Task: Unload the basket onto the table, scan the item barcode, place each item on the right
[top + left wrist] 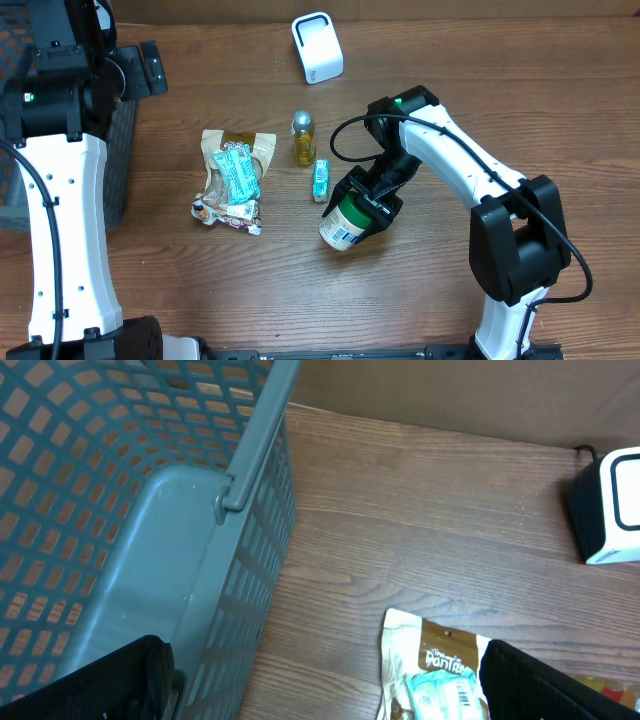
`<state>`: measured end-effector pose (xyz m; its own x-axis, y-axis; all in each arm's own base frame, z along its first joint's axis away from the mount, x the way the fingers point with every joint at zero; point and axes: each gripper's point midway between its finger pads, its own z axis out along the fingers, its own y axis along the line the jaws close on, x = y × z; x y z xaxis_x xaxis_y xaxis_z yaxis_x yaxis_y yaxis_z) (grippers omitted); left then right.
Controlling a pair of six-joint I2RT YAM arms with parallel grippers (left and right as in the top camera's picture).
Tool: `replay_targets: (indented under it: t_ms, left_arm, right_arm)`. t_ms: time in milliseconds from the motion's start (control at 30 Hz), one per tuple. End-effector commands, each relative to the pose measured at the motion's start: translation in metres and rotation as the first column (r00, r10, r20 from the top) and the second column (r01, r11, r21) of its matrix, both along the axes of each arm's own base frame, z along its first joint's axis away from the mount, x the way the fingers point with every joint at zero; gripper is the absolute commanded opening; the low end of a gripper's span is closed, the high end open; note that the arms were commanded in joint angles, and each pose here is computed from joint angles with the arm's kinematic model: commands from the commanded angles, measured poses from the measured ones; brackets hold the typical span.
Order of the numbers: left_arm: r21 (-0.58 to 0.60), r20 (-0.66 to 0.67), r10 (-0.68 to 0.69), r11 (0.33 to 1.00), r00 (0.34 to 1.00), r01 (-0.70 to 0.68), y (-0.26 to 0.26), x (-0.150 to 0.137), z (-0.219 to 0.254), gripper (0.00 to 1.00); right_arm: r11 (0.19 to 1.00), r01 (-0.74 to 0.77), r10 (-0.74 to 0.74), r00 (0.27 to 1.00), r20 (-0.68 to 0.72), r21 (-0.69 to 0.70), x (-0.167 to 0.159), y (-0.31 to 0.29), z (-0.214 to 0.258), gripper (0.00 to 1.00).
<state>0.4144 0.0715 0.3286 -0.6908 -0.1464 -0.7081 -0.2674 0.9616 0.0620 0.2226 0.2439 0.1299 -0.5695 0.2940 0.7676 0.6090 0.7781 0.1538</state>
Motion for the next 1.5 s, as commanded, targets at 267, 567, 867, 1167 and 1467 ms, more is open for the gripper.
replay_targets:
  t_ms: [267, 567, 867, 1167, 1467]
  left_arm:
    - [0.009, -0.006, -0.013, 1.0, 1.0, 0.013, 0.0, 0.001, -0.001, 1.0]
    - [0.009, -0.007, -0.012, 1.0, 1.0, 0.012, 0.0, 0.001, -0.001, 1.0]
    - [0.009, -0.006, -0.013, 1.0, 1.0, 0.013, 0.0, 0.001, -0.001, 1.0]
    - [0.009, -0.006, -0.013, 1.0, 1.0, 0.013, 0.0, 0.001, -0.001, 0.99]
    - [0.009, -0.007, -0.013, 1.0, 1.0, 0.013, 0.0, 0.001, -0.001, 1.0]
  right_arm:
    - [0.996, 0.034, -0.033, 0.999, -0.019, 0.081, 0.004, 0.012, 0.015, 0.52]
    - [0.996, 0.033, -0.032, 0.999, -0.018, 0.08, 0.004, 0.012, 0.015, 0.52]
    - [0.984, -0.066, 0.098, 0.975, 0.201, -0.163, 0.028, -0.022, -0.028, 0.51]
    - [0.739, -0.018, 0.409, 0.806, 0.428, -0.673, 0.098, -0.113, -0.062, 0.37]
    - [0.657, -0.102, 0.69, 0.481, 0.541, -0.747, 0.171, -0.113, -0.01, 0.29]
